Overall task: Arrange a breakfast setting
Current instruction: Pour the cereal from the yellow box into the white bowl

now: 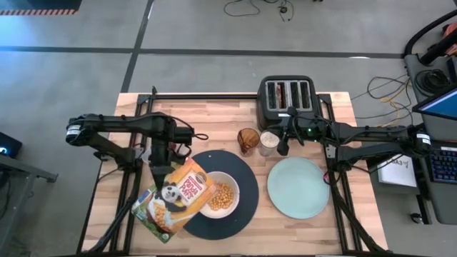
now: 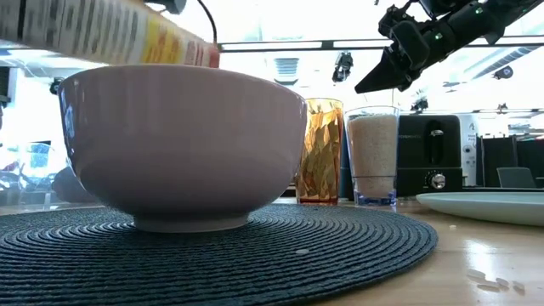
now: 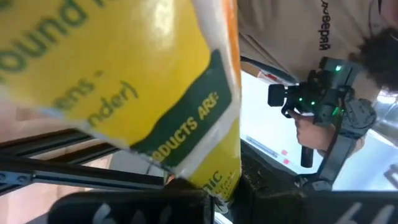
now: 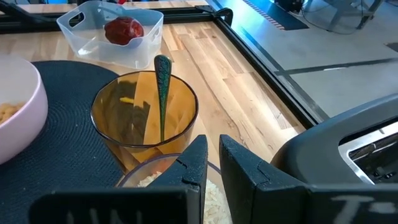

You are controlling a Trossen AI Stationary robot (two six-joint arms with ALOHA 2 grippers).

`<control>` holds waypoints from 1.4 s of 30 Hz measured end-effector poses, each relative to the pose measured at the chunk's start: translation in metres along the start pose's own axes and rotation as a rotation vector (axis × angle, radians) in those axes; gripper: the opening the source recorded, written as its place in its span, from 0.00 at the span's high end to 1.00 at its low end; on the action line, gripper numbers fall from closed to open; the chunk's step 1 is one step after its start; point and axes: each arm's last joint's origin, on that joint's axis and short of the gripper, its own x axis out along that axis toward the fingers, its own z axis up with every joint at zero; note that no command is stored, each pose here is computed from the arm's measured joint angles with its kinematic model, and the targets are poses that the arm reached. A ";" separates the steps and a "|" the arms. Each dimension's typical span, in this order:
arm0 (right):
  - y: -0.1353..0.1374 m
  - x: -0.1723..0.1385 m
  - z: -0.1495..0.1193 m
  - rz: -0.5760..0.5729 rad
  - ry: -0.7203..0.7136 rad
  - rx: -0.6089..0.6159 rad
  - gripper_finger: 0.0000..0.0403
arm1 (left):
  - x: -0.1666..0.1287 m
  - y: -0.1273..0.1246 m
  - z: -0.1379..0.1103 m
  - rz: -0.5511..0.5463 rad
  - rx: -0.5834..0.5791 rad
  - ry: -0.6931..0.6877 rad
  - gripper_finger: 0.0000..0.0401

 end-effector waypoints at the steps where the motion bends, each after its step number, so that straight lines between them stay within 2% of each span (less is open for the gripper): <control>1: 0.000 0.000 0.000 0.000 0.000 -0.009 0.92 | 0.001 0.002 0.002 -0.004 -0.015 0.004 1.00; 6: -0.001 0.000 0.000 -0.010 0.000 -0.052 0.92 | 0.005 0.009 0.002 0.000 -0.125 0.024 1.00; 12: -0.001 0.000 -0.002 -0.027 0.021 -0.057 0.92 | 0.005 0.005 0.011 -0.100 -0.098 0.016 1.00; 23: -0.001 0.000 -0.005 -0.025 0.053 -0.055 0.92 | 0.014 0.015 0.008 -0.100 -0.175 0.069 1.00; 42: -0.001 0.000 -0.004 -0.025 0.044 -0.047 0.92 | 0.017 0.013 0.007 -0.107 -0.114 0.072 1.00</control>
